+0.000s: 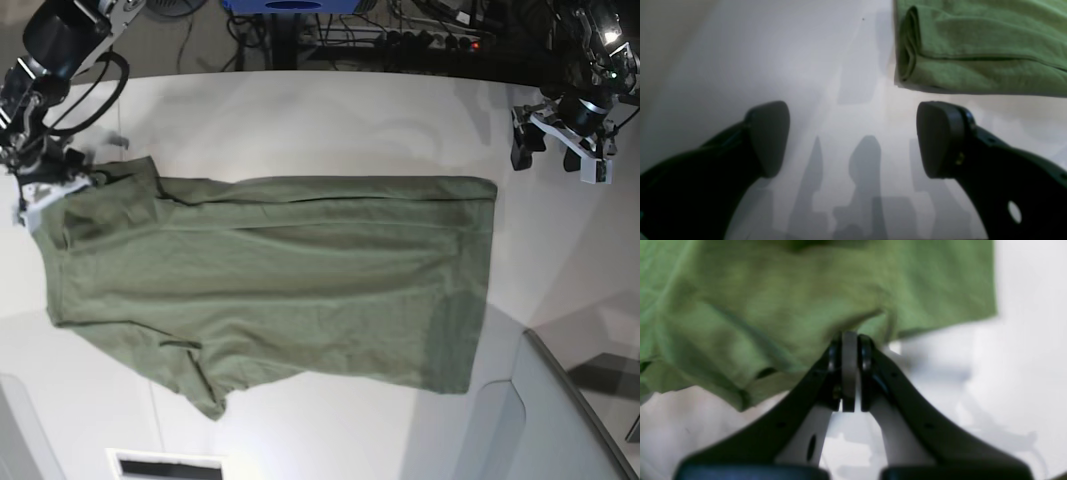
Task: Layout the t-shirt on the table in an organized manner, then fold the t-shirt properly
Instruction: 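Raise both grippers away from the folded shirt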
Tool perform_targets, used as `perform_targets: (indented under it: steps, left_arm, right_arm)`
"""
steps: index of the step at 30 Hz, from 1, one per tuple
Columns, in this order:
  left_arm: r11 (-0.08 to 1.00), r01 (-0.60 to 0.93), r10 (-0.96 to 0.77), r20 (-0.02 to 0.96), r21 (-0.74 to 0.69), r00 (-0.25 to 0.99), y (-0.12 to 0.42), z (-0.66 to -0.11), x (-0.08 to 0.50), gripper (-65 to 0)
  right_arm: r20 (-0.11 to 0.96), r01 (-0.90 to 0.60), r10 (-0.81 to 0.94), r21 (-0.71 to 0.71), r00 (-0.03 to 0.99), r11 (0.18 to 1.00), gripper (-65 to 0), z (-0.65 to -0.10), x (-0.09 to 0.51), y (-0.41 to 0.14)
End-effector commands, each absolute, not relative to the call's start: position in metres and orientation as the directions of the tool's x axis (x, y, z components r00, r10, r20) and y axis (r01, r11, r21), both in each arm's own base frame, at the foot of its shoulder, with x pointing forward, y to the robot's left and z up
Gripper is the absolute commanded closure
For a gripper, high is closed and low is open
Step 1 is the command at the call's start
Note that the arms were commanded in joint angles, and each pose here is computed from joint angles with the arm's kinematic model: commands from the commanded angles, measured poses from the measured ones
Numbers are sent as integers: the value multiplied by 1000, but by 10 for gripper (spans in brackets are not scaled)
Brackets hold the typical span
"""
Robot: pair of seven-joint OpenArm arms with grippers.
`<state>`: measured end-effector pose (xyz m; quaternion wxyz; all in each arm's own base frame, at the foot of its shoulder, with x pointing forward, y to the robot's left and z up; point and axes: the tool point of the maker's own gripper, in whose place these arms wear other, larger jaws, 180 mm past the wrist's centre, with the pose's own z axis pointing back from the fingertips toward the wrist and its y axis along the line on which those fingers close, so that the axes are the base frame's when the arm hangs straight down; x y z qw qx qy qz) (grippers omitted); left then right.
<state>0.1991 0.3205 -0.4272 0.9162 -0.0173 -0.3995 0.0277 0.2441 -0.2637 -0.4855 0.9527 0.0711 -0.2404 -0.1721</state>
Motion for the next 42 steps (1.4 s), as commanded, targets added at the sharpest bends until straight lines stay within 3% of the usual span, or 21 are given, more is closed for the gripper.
perform_targets:
  steps: [1, 13, 21, 23, 28, 29, 34, 42]
  left_arm:
    - [999, -27, 52, 762, -45, 645, 325, -415, 208, -578]
    - [999, -29, 53, 757, -45, 652, 325, -417, 205, -578]
    - [997, -49, 81, 732, -64, 677, 326, -429, 196, -578]
    - [996, -55, 91, 730, -73, 678, 323, -432, 194, -578]
    - [996, -54, 91, 733, -74, 675, 322, -431, 196, -578]
    - [996, -54, 91, 735, -74, 672, 322, -431, 197, -578]
    - [996, -48, 92, 737, -80, 669, 319, -431, 200, -578]
    - [996, -47, 92, 739, -82, 667, 318, -431, 200, -578]
  right_arm:
    - [493, 258, -338, 224, 801, 940, -8, -469, 267, -264]
    - [623, 24, -137, 186, 770, 982, -8, -402, 370, -221]
    - [622, 44, -167, 208, 765, 977, -27, -400, 395, -230]
    - [625, 98, -195, 186, 756, 978, -95, -398, 388, -240]
    - [638, 240, -265, 127, 723, 962, -402, -397, 351, -265]
    - [626, 264, -281, 123, 727, 957, -428, -403, 344, -267]
    - [583, 335, -344, 128, 736, 934, -354, -430, 314, -287]
    - [528, 379, -381, 116, 759, 918, -353, -452, 284, -299]
